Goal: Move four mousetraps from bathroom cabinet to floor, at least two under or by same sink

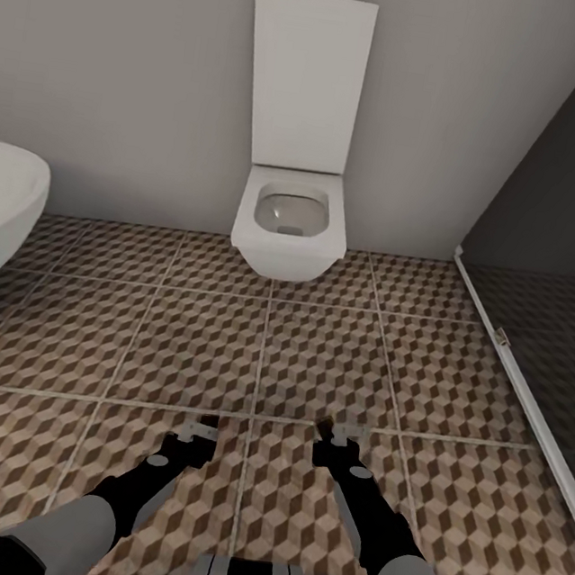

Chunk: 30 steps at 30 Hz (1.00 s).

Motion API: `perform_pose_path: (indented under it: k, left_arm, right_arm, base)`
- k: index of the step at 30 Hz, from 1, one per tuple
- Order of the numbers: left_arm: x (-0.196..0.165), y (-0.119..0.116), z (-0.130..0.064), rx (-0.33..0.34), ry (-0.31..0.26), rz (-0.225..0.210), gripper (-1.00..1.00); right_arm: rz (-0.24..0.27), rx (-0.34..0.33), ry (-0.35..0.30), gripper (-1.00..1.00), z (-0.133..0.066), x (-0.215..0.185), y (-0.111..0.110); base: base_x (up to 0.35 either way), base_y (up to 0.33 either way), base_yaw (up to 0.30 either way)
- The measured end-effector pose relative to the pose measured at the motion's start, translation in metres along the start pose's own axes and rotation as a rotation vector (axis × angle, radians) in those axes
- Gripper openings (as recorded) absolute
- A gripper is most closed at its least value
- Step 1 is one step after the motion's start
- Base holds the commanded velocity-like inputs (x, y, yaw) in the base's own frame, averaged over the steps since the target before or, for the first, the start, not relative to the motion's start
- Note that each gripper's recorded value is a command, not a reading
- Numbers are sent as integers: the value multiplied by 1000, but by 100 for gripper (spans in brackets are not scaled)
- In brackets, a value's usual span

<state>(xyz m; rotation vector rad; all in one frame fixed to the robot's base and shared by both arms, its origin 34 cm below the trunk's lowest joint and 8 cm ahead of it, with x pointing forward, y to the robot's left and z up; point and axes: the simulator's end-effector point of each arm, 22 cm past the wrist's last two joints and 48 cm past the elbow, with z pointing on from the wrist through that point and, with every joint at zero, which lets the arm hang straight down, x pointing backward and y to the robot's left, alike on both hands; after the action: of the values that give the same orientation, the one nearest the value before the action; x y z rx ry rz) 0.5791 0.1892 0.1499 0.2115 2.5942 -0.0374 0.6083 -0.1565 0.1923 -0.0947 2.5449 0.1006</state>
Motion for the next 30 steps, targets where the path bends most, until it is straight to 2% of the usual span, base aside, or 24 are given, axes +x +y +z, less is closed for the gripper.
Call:
perform_pose_path:
  k: [20,30]
  left_arm:
    - [64,-8,25,16,108,-8,-100]
    - [65,-8,26,17,109,-8,-100]
  right_arm:
    - [10,-5,110,-100,27,64,0]
    - [9,-5,113,-100,27,66,1]
  base:
    - [0,0,0]
    - [0,0,0]
